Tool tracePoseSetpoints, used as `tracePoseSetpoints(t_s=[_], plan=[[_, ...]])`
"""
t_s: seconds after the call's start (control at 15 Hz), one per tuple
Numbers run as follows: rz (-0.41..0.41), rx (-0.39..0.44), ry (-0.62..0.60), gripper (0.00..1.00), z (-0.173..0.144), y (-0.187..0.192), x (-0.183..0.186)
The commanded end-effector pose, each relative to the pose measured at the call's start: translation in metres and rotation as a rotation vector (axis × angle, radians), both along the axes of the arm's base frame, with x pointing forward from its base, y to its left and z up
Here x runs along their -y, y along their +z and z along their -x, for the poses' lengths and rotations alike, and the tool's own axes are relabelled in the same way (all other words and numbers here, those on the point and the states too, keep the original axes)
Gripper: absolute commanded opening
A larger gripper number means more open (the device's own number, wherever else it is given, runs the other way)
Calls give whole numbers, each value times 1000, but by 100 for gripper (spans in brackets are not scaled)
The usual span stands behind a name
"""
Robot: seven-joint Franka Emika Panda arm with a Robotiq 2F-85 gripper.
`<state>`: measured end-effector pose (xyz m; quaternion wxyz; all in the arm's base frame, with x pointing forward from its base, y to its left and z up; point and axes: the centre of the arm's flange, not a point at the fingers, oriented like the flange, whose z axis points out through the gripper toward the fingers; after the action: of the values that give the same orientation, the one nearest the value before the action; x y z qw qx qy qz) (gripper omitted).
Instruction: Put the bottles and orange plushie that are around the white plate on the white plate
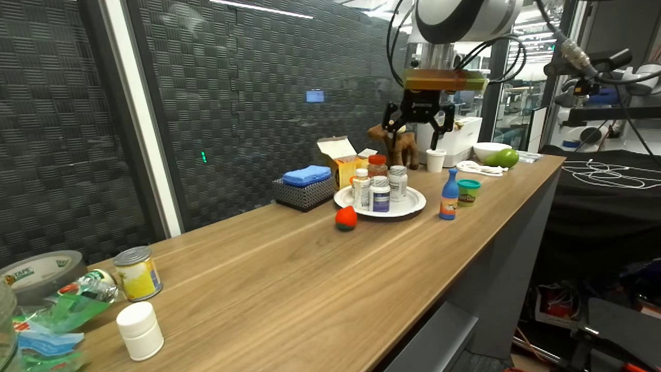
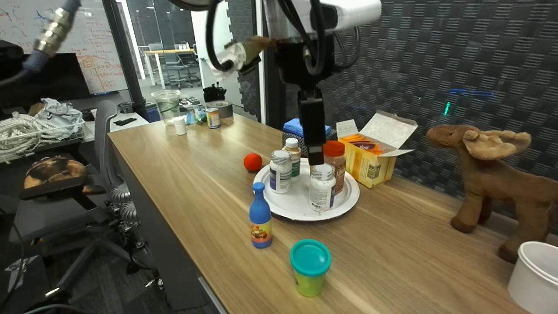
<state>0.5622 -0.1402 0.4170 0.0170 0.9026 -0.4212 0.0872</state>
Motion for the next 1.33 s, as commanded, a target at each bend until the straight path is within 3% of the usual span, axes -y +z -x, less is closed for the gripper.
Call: tracePoseSetpoints(t_s=[0.0,0.27,0.53,1.27], plan=[[42,2,20,100,66,34,-18],[15,-29,58,100,103,30,-26],[11,-61,66,100,115,17,-34],[-12,-85,75,100,91,-5,-17]])
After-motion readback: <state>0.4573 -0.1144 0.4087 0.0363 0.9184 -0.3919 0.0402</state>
